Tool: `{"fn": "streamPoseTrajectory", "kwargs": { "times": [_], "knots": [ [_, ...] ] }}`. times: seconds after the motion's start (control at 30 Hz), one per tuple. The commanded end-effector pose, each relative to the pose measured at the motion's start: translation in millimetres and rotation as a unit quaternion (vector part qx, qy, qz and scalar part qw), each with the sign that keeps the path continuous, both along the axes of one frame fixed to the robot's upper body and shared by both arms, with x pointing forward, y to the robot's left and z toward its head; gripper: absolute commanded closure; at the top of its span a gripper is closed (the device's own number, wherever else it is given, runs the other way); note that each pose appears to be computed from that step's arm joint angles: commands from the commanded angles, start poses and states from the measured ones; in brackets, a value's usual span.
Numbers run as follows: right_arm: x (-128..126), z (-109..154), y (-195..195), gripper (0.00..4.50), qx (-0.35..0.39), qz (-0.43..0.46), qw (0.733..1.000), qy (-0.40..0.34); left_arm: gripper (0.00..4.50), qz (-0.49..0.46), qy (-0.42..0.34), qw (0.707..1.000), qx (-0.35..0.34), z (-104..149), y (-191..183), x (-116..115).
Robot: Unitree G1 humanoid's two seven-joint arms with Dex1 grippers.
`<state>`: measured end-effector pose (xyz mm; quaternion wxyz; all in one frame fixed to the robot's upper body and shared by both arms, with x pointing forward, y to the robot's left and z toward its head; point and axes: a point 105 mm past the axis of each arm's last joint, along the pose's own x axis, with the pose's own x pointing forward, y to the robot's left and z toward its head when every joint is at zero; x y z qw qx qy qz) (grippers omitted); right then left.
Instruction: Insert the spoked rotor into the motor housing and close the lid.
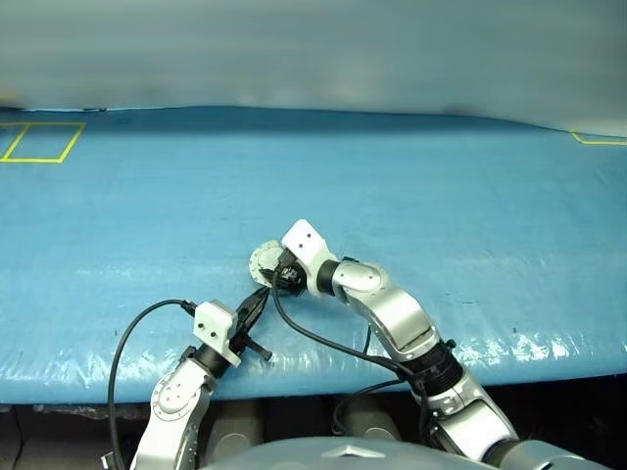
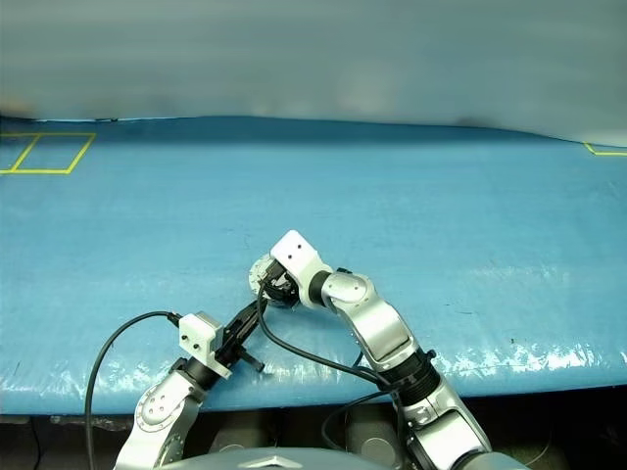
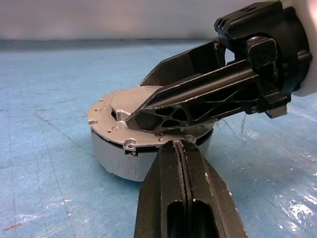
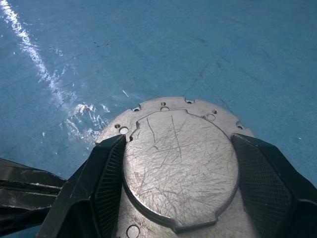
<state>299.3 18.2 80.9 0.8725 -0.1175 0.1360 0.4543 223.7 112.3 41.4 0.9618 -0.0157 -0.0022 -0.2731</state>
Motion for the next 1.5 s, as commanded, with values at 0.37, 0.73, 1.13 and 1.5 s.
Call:
{"fn": "streamPoseTrajectory", "kwargs": {
  "times": [0.37, 0.73, 1.13, 1.5],
  "knots": [
    [0, -10, -1, 1.47, -0.03, 0.015, 0.999, -0.034, 4.5, 0.013, -0.014, 1.0, 0.003, 8, 6, -1],
    [7, -12, -4, 1.47, -0.035, 0.014, 0.999, -0.025, 4.5, 0.065, -0.016, 0.997, 0.033, 13, 43, 2],
    [7, -13, -3, 1.47, -0.032, 0.013, 0.999, -0.021, 4.5, 0.075, 0.112, 0.991, 0.006, 31, 88, 42],
    [6, -15, -4, 1.47, -0.029, 0.004, 0.999, -0.016, 4.5, -0.051, 0.202, 0.973, -0.102, 59, 60, 81]
  ]
}}
